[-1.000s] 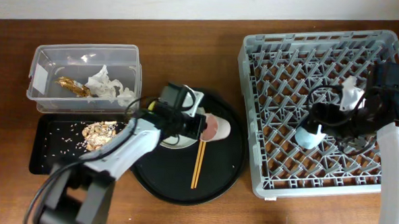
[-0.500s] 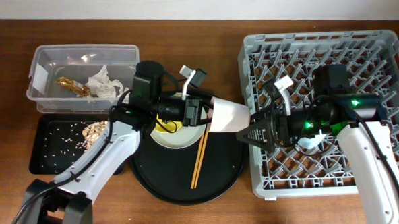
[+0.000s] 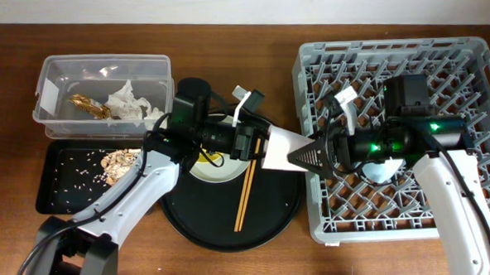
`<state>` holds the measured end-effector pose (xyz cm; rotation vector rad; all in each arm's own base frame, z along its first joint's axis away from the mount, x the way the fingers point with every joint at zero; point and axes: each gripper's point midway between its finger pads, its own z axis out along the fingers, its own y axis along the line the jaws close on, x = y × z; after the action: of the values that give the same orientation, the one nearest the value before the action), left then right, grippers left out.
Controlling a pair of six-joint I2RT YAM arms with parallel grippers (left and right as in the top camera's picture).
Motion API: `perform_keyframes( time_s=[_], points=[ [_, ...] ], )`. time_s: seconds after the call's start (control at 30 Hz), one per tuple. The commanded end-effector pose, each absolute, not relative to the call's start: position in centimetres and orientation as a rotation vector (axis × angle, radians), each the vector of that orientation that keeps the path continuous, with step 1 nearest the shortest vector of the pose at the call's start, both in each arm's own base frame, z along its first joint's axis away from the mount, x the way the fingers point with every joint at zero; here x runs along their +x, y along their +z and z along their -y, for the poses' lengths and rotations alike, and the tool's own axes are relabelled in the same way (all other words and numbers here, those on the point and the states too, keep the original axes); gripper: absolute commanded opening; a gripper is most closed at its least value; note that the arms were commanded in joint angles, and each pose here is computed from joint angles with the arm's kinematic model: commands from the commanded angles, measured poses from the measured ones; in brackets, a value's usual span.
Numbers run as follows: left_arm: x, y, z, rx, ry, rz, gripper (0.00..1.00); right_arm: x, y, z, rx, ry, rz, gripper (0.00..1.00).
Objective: Sort waste into correct bins and load items into the dishwasher rack
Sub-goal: 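Grasp the pink cup with the left gripper and pass it right, then place the pink cup upside down in the rack with the right gripper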
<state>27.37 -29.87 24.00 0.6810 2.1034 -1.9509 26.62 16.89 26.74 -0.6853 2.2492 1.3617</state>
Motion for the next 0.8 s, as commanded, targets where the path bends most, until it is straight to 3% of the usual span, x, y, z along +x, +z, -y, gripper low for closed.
perform_keyframes(
  time_s=[0.0, 0.23, 0.33, 0.4, 0.53, 0.63, 0.67, 0.77],
  points=[
    [25.6, 26.0, 29.9, 0.808, -2.026, -2.028, 0.0, 26.0, 28.4, -17.8, -0.727, 1.499, -2.126, 0.99],
    [25.6, 26.0, 29.9, 0.807, -2.025, -2.028, 0.0, 24.5, 27.2, -19.5, -0.829, 1.479, -2.184, 0.93],
    [25.7, 26.0, 29.9, 0.801, -2.019, -2.03, 0.0, 24.3, 27.2, -19.5, -0.825, 1.484, -2.19, 0.86],
    [25.8, 26.0, 29.9, 0.801, -2.018, -2.03, 0.0, 24.5, 26.8, -19.3, -0.825, 1.458, -2.209, 0.75],
    [26.0, 26.1, 29.9, 0.81, -2.001, -2.01, 0.0, 24.5, 25.4, -18.6, -0.815, 1.366, -2.304, 0.72],
    [26.5, 25.6, 30.0, 0.851, -1.915, -1.961, 0.3, 24.9, 24.2, -17.9, -0.816, 1.271, -2.364, 0.72],
    [27.5, 24.2, 30.0, 0.799, -1.821, -2.01, 0.36, 24.9, 23.7, -17.5, -0.809, 1.23, -2.401, 0.68],
    [29.9, 20.9, 27.6, 0.673, -1.628, -2.142, 0.37, 25.9, 23.0, -14.8, -0.687, 1.13, -2.488, 0.66]
  ],
)
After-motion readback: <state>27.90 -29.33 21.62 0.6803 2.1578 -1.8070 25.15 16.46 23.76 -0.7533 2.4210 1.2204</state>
